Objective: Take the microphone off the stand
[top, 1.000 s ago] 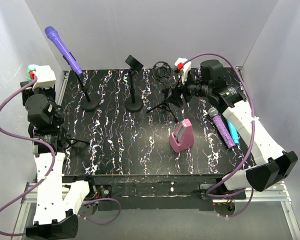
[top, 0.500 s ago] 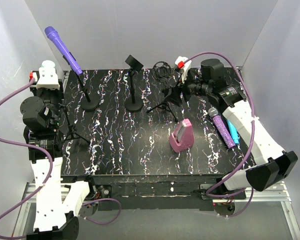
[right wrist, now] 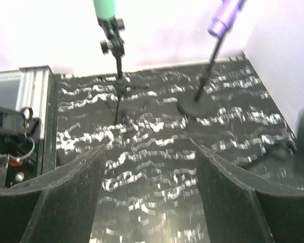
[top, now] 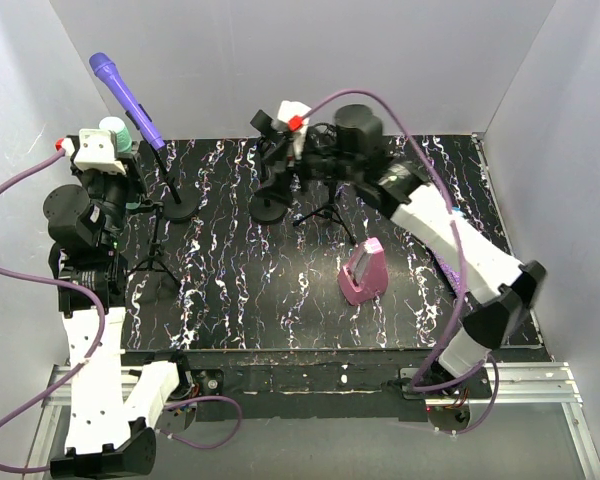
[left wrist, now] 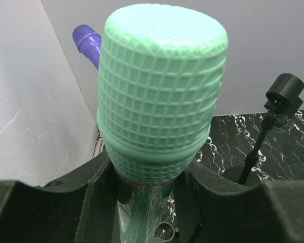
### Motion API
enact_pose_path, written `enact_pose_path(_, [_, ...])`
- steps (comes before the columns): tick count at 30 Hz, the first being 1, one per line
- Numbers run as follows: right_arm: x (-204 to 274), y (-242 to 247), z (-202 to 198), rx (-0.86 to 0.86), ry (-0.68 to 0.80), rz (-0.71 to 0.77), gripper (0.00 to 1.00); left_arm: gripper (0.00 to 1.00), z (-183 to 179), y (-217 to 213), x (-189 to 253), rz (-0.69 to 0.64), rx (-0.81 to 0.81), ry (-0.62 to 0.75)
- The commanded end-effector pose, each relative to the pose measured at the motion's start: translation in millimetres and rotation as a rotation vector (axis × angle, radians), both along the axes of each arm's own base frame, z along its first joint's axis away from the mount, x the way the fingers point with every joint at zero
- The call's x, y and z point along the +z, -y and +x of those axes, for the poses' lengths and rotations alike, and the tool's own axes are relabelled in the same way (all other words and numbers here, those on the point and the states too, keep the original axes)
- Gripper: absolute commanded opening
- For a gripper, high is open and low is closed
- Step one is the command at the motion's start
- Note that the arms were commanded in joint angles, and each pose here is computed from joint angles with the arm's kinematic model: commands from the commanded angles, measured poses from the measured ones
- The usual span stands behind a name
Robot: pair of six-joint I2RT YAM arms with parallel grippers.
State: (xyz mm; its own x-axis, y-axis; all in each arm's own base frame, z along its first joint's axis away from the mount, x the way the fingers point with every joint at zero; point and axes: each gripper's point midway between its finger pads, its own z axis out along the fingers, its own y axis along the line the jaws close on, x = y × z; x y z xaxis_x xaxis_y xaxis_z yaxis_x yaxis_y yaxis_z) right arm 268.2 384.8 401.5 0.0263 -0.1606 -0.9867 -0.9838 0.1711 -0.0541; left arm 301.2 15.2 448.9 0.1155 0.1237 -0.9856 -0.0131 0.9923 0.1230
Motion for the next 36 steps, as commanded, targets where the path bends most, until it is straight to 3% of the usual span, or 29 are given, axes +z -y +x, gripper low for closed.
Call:
enact_pose_path(1, [34.5,-68.6,-12.7,0.078,0.039,0.15,0.78,0.0,-5.6,1.5,-18.9,-0.097,0.018,-0.103])
enact_pose_path(14, [-9.9,-183.1,-45.3,0.305,-0.063,0.279,0.79,0.0,-14.7,2.0,-16.1,-0.101,0.036,-0.197])
enact_pose_path(25, [-41.8,-248.8,-35.7,0.301,-0.162,0.372,0.73,0.0,-22.8,-9.5,-3.4,-0.049,0.09,-0.237])
enact_pose_path(29, [-50.0,-254.4,-46.1,0.367,-0.183,0.386,0.63,0.0,-23.6,-13.3,1.8,-0.039,0.099,-0.237])
enact_pose_path(36, [-54.5,-263.6,-51.6,0.397,-0.178,0.415,0.3,0.0,-27.7,-17.5,9.7,-0.021,0.104,-0.243])
